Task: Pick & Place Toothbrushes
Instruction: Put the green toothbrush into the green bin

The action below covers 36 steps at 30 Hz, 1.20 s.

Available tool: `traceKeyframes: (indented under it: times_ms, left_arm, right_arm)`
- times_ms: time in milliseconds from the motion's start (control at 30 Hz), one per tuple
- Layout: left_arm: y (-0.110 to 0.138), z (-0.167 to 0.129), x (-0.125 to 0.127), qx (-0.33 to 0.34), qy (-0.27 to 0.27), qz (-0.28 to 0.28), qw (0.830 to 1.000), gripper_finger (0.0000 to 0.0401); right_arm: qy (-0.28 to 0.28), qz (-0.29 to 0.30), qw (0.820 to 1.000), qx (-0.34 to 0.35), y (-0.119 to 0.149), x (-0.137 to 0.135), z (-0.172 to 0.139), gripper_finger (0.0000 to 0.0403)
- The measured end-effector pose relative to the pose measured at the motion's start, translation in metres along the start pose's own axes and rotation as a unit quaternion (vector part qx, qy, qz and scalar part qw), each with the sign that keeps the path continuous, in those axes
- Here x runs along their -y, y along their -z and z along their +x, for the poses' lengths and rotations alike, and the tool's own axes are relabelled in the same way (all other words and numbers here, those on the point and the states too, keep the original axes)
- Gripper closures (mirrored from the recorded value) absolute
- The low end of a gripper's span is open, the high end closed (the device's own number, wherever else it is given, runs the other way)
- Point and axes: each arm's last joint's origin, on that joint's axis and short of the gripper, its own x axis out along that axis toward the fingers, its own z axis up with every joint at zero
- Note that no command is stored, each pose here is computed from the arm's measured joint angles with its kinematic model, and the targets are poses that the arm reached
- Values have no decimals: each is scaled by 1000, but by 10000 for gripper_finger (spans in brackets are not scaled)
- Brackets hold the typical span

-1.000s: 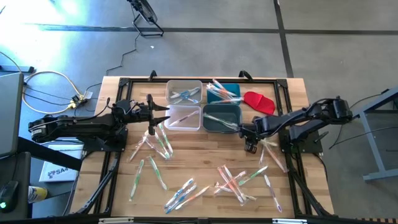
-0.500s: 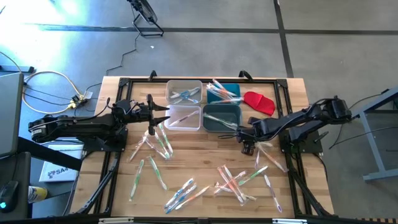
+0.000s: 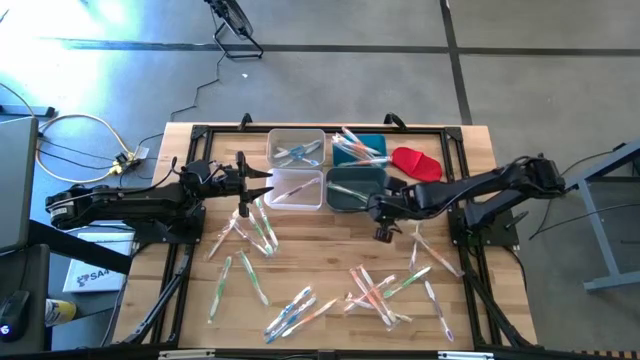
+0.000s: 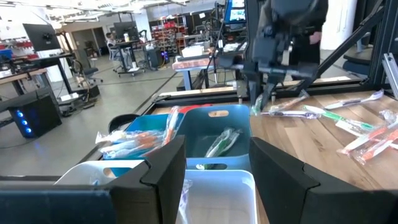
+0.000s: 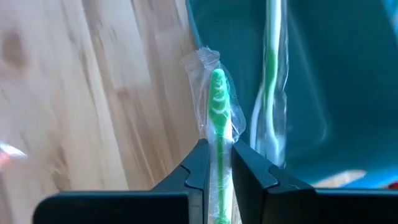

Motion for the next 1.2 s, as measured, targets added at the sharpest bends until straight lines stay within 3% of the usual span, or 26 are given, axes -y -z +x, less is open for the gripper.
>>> traceKeyframes:
  times_ms: [267, 467, 633, 867, 1200]
  left_arm:
    - [1, 0, 0, -3, 0, 0, 1000, 230]
    - [0, 0, 0, -2, 0, 0, 1000, 230]
    - [1, 0, 0, -3, 0, 0, 1000, 230]
    - [1, 0, 0, -3, 1, 0, 1000, 230]
    - [0, 0, 0, 0, 0, 1, 1000, 230]
  right_arm:
    - [19, 4, 993, 118, -41, -1, -25, 365]
    - [11, -40, 970, 241, -66, -5, -34, 361]
    - [30, -38, 956, 289, -77, 0, -36, 365]
    - [68, -18, 956, 286, -82, 14, -27, 363]
    - [108, -3, 970, 216, -85, 36, 32, 363]
